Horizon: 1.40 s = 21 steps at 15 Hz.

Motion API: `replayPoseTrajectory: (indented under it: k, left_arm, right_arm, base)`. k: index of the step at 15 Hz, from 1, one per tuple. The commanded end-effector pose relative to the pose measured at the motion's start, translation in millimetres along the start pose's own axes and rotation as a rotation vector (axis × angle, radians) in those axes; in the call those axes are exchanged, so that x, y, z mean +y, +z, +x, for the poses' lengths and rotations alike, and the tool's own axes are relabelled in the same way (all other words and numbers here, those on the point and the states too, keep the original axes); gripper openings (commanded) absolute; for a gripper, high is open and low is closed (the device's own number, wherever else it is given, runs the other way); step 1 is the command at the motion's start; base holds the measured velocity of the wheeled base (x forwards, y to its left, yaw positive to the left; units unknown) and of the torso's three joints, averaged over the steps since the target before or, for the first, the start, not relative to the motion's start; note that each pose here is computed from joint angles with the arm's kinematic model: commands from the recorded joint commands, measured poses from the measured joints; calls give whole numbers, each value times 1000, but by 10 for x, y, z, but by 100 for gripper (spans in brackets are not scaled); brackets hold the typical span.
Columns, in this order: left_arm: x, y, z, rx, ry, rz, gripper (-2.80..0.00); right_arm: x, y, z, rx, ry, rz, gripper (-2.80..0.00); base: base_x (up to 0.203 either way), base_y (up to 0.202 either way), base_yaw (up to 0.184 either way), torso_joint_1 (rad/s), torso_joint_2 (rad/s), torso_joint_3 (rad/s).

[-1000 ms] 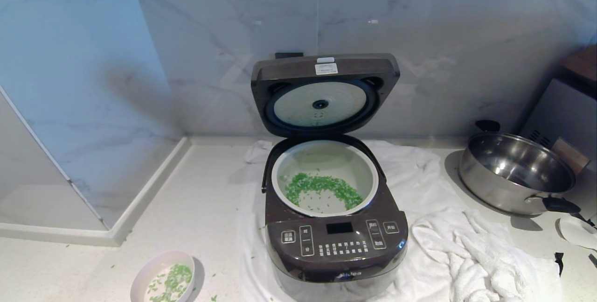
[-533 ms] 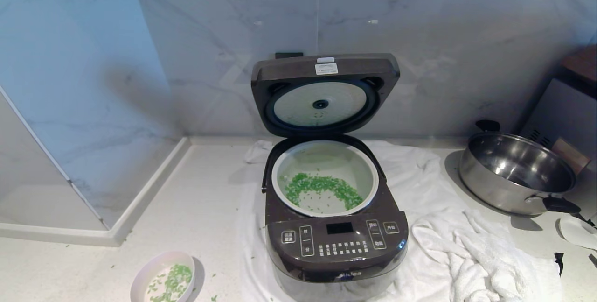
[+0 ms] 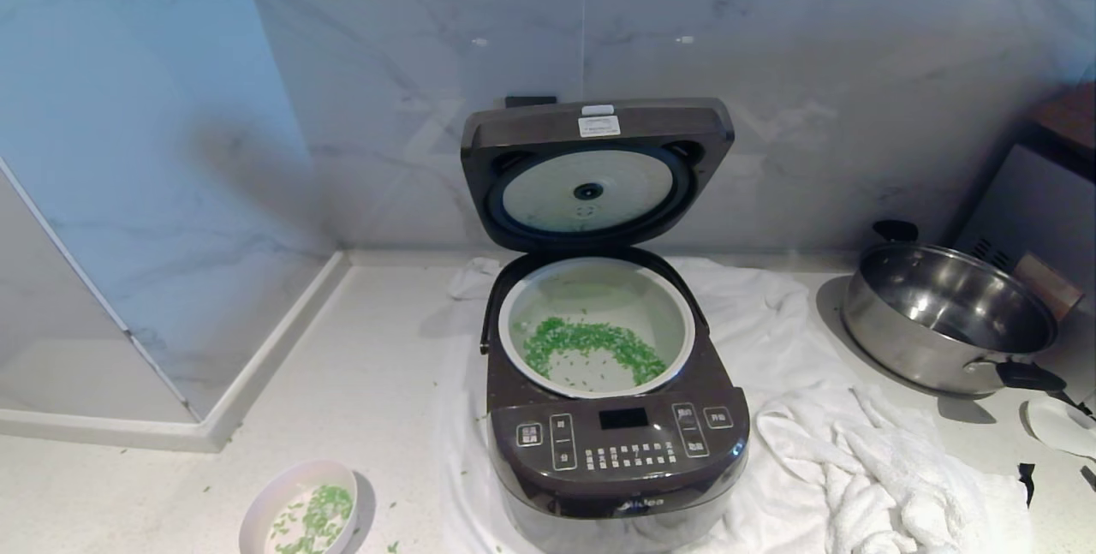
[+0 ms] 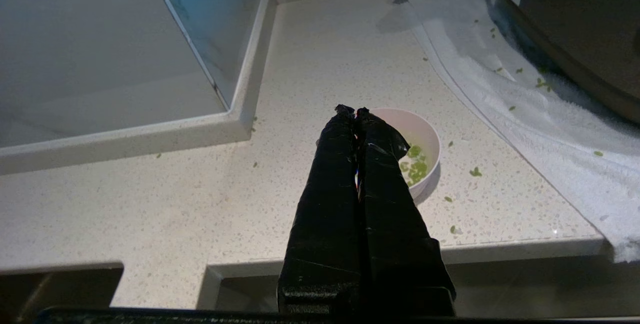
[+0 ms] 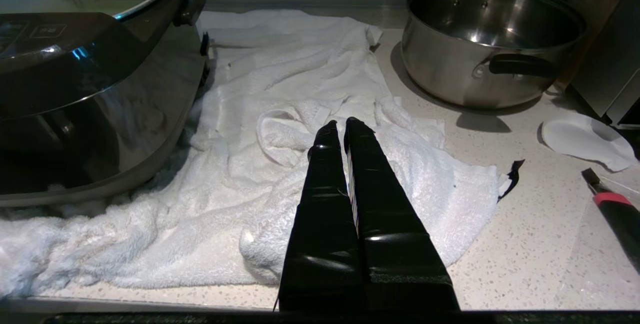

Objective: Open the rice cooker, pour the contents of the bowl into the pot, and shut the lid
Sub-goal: Pick up the bowl on the table

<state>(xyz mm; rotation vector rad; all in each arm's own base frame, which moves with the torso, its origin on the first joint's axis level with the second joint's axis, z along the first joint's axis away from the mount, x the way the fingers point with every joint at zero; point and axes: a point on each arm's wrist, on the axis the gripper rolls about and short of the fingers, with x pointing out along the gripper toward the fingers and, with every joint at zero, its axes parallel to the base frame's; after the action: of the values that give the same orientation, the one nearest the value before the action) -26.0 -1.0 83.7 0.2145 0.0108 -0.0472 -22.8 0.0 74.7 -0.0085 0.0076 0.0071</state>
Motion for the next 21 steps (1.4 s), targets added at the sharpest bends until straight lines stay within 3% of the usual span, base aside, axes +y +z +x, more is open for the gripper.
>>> replayPoseTrajectory:
  k: [1, 2, 4, 7, 9, 12, 13, 15, 18, 21]
  left_arm:
    - [49, 236, -58, -68, 13, -24, -280]
    - [102, 476, -77, -82, 19, -59, -280]
    - [221, 981, 41, -32, 23, -96, -280]
    - [384, 1615, 537, 134, 4, -88, -280]
    - [423, 1739, 857, 365, -41, -40, -280]
    - [381, 1566, 931, 904, -132, 32, -280]
    - [368, 1476, 954, 1001, -138, 46, -280]
    - [325, 1203, 893, 1101, -108, 78, -280]
    - [343, 1119, 828, 1043, 60, 127, -280]
    - [358, 1136, 918, 1034, 105, 103, -280]
  right_arm:
    - [0, 0, 0, 0, 1, -1, -280]
    - [0, 0, 0, 0, 1, -1, -280]
    - [0, 0, 0, 0, 1, -1, -280]
    - [0, 0, 0, 0, 1, -1, -280]
    - [0, -2, 0, 2, 1, -1, -280]
    - [0, 0, 0, 0, 1, -1, -280]
    - [0, 0, 0, 0, 1, -1, -280]
    - [0, 0, 0, 0, 1, -1, -280]
    - [0, 0, 0, 0, 1, -1, -280]
    - [0, 0, 0, 0, 1, -1, -280]
  base:
    - [0, 0, 0, 0, 0, 0]
    - [0, 0, 0, 0, 0, 0]
    - [0, 0, 0, 0, 0, 0]
    - [0, 0, 0, 0, 0, 0]
    - [0, 0, 0, 0, 0, 0]
    - [0, 0, 0, 0, 0, 0]
    - [0, 0, 0, 0, 0, 0]
    - [0, 0, 0, 0, 0, 0]
    - [0, 0, 0, 0, 0, 0]
    - [0, 0, 0, 0, 0, 0]
